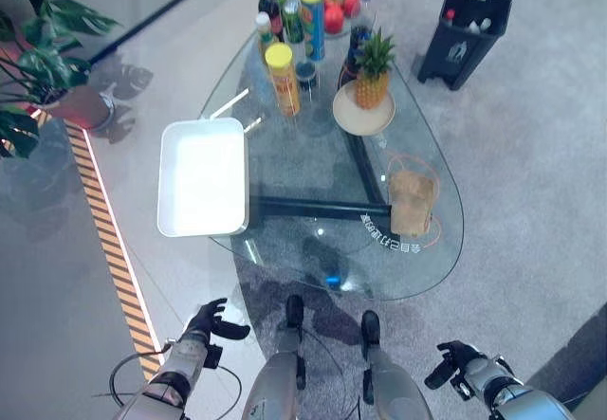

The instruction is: Wipe the table with a cloth and put it in the basket.

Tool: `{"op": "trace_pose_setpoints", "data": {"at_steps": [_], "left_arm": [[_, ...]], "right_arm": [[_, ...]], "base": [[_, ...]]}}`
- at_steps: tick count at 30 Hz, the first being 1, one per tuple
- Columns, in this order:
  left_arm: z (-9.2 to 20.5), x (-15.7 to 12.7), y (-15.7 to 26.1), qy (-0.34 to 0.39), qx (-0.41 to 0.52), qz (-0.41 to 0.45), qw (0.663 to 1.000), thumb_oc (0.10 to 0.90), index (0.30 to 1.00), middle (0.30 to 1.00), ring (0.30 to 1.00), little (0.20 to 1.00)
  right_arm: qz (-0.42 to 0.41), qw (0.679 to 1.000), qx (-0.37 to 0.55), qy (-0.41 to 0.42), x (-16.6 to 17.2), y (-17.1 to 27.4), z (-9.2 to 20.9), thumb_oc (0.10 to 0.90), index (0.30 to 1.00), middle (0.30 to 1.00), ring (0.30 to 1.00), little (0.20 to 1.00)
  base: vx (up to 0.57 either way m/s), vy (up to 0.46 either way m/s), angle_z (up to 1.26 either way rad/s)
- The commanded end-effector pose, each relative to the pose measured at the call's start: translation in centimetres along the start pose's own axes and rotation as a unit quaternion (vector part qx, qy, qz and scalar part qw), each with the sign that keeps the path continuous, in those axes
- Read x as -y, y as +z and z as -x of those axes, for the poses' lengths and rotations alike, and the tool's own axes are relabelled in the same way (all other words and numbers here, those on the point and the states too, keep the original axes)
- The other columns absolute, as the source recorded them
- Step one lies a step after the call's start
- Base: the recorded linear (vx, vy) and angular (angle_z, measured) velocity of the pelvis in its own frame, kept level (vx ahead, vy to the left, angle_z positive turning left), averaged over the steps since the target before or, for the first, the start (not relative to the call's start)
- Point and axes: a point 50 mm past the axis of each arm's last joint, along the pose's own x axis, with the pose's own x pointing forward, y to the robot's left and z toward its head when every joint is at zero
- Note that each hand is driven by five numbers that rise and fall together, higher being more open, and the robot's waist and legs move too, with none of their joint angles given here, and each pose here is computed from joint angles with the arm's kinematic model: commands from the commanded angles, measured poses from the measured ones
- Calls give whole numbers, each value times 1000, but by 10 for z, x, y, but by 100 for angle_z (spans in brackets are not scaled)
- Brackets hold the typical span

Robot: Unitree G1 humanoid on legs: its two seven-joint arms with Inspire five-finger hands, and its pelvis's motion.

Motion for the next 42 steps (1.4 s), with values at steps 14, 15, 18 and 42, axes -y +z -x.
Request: {"op": "trace_pose_setpoints", "data": {"at_steps": [14, 15, 18, 42], "left_arm": [[-4, -42, 74, 97, 109, 153, 977, 800, 900, 900, 900, 900], [-4, -42, 75, 97, 109, 153, 977, 800, 900, 900, 900, 900], [-5, -41, 76, 93, 107, 147, 979, 800, 900, 900, 900, 900], [-5, -45, 68, 88, 96, 143, 981, 800, 900, 900, 900, 900]], "right_arm": [[-136, 960, 77, -231, 91, 66, 16, 800, 900, 900, 900, 900], [-149, 956, 79, -241, 93, 67, 16, 800, 900, 900, 900, 900], [-171, 947, 80, -260, 101, 69, 19, 800, 900, 900, 900, 900], [-443, 818, 117, -347, 152, 67, 37, 800, 900, 900, 900, 900]], "base": [[-106, -44, 3], [-45, -70, 4], [-27, -32, 6], [2, 1, -1]]}}
